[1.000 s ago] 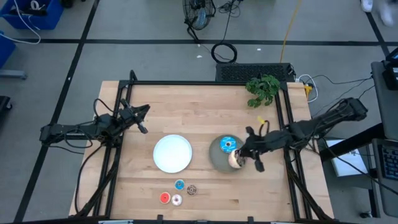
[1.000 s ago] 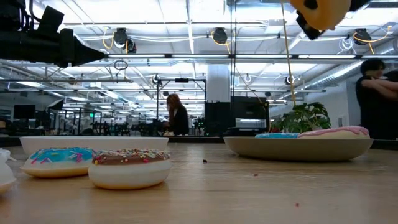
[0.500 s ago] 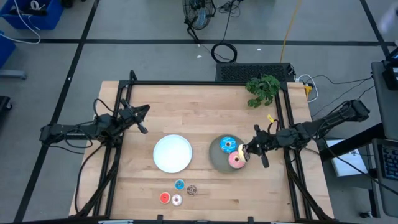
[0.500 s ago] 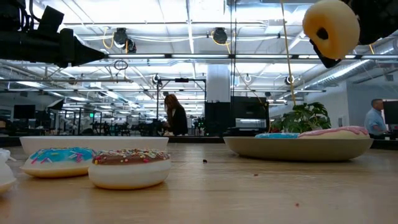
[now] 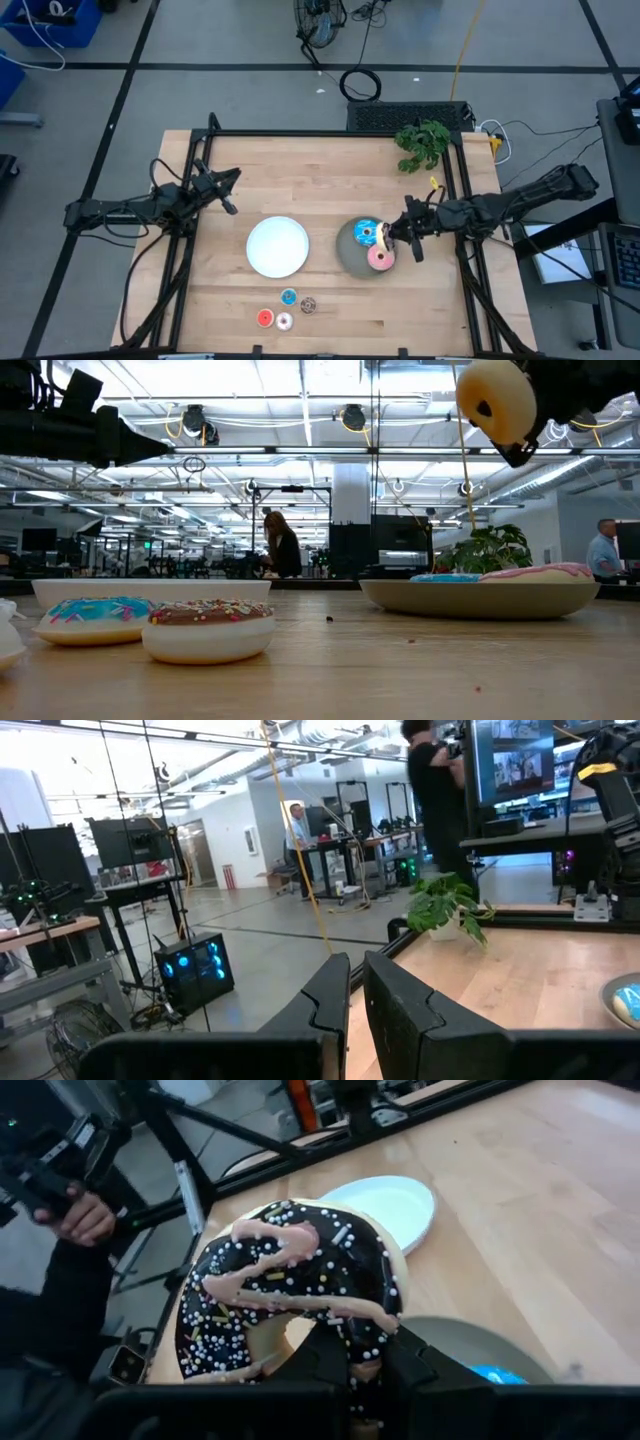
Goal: Pick & Place donuts
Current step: Put the large black donut on the gray plate
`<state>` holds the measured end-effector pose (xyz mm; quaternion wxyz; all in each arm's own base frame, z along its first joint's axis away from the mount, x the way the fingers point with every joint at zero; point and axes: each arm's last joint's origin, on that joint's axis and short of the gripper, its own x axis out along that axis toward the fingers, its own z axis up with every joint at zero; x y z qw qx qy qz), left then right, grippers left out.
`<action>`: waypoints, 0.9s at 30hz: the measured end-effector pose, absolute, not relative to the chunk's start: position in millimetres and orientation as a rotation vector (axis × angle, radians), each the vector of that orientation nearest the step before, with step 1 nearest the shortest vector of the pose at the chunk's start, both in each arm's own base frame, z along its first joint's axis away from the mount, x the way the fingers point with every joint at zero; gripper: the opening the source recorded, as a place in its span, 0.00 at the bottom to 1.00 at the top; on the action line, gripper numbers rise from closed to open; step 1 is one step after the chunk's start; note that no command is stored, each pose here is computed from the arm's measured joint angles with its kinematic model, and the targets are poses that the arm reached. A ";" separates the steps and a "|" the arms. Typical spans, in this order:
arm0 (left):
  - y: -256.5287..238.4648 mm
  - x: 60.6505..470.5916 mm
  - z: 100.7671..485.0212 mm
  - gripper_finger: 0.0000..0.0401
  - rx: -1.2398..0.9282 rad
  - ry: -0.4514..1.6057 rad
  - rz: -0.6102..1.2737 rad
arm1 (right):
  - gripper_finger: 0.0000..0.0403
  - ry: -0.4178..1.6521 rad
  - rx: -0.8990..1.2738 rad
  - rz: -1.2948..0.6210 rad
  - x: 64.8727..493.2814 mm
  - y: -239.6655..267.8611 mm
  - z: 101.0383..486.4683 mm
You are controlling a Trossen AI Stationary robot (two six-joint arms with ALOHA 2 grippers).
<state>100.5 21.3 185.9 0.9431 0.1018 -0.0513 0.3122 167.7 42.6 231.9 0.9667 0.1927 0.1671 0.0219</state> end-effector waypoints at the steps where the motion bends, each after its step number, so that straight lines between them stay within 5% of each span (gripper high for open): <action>1: 21.3 100.5 185.9 0.10 0.208 -0.105 0.637 | 0.02 0.344 0.381 0.044 170.8 43.3 233.6; 27: 21.4 100.4 186.0 0.10 0.235 -0.096 0.640 | 0.02 0.538 0.272 0.176 230.6 63.3 242.5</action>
